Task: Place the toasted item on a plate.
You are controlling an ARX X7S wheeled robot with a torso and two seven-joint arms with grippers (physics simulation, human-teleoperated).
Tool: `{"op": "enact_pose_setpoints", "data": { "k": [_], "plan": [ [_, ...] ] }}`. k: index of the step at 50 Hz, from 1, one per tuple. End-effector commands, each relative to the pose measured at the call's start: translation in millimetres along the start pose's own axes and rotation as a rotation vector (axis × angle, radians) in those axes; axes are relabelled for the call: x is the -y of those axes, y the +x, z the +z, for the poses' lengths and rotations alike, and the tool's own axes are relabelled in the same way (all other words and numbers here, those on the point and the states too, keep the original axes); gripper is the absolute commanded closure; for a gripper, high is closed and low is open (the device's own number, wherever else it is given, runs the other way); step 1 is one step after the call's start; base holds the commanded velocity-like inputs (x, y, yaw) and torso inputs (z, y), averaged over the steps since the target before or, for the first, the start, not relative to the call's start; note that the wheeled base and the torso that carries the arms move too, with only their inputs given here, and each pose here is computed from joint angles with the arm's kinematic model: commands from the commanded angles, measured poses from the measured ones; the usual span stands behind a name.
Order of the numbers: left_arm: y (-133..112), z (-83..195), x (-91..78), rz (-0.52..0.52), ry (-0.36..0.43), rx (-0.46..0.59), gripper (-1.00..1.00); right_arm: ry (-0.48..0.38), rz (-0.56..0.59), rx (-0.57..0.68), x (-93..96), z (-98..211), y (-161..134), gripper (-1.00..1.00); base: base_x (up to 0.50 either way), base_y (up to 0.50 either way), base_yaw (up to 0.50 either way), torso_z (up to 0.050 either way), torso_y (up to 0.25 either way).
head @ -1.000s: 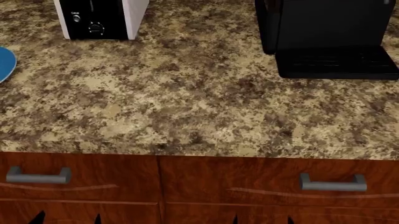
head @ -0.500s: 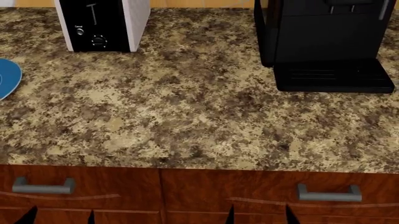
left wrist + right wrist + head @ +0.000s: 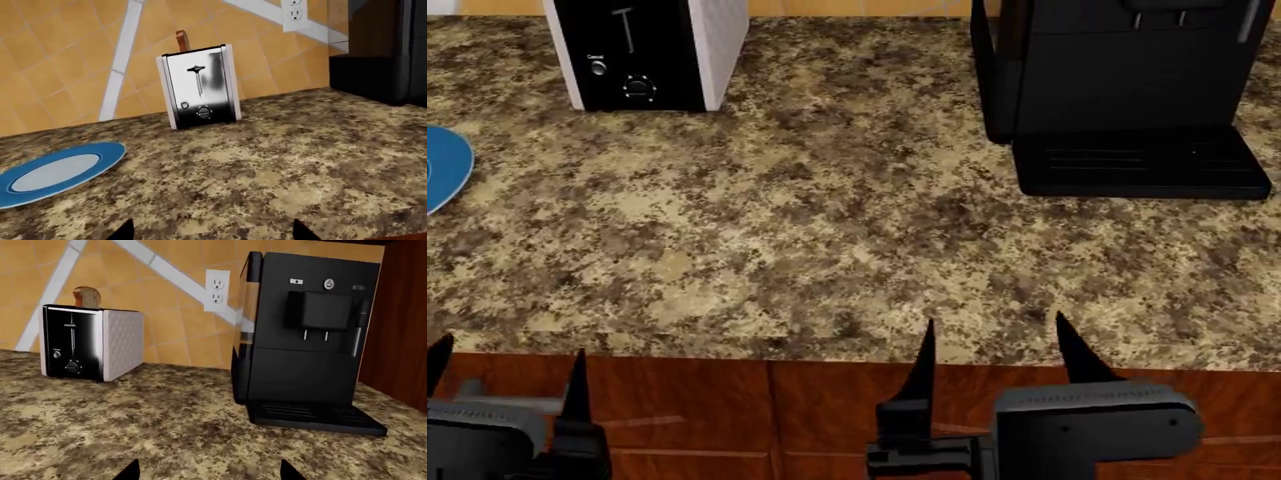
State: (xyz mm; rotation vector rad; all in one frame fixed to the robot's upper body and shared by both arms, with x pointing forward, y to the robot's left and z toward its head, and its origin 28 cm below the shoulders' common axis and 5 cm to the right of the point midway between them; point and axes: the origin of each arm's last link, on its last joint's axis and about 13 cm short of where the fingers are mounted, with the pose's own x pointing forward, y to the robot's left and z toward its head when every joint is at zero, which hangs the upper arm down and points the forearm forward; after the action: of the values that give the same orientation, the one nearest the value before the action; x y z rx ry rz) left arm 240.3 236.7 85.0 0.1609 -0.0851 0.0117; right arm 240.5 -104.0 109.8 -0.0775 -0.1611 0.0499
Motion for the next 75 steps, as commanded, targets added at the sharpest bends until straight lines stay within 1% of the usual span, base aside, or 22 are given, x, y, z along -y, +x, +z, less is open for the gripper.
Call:
{"op": "enact_pose_setpoints", "data": {
  "k": [1,3,9,10,11,12,18,39,62,75],
  "plan": [
    [17,27,-9.6,0.006,0.04,0.034,-1.0,-0.02,0.003,0.08,9.6,39,22,-1.0,0.0,0.0,0.0,0.05,0.0],
    [21,35,-12.8,0.029,0.036,0.064,-1.0,-0.017,0.012,0.105,8.9,46,25,-1.0,0.0,0.0,0.0,0.047,0.0],
    [27,46,-17.5,0.04,0.052,0.078,-1.0,-0.029,0.015,0.128,12.3,57,29,-1.0,0.0,0.0,0.0,0.018,0.0],
    [28,48,-19.8,0.056,0.065,0.074,-1.0,-0.025,0.008,0.135,13.6,60,30,-1.0,0.0,0.0,0.0,0.0,0.0],
    [30,66,-30.6,0.07,0.088,0.082,-1.0,-0.042,0.002,0.155,15.9,71,28,-1.0,0.02,0.5,0.0,0.0,0.0],
    [30,67,-31.1,0.075,0.089,0.085,-1.0,-0.043,0.003,0.155,15.7,72,28,-1.0,0.02,0.5,0.0,0.0,0.0],
    [27,66,-32.5,0.086,0.101,0.081,-1.0,-0.025,0.01,0.16,12.9,71,25,-1.0,0.01,0.5,0.0,0.0,0.0],
    [25,66,-32.8,0.087,0.121,0.086,-1.0,-0.026,0.014,0.155,11.2,68,24,-1.0,0.0,0.5,0.0,0.0,0.0],
    [25,67,-32.8,0.079,0.124,0.086,-1.0,-0.054,0.038,0.163,10.5,73,25,-1.0,0.0,0.34,0.0,0.0,0.0],
    [24,70,-34.2,0.08,0.129,0.089,-1.0,-0.052,0.041,0.174,10.0,77,25,-1.0,0.02,0.34,0.0,0.0,0.0]
  ]
}}
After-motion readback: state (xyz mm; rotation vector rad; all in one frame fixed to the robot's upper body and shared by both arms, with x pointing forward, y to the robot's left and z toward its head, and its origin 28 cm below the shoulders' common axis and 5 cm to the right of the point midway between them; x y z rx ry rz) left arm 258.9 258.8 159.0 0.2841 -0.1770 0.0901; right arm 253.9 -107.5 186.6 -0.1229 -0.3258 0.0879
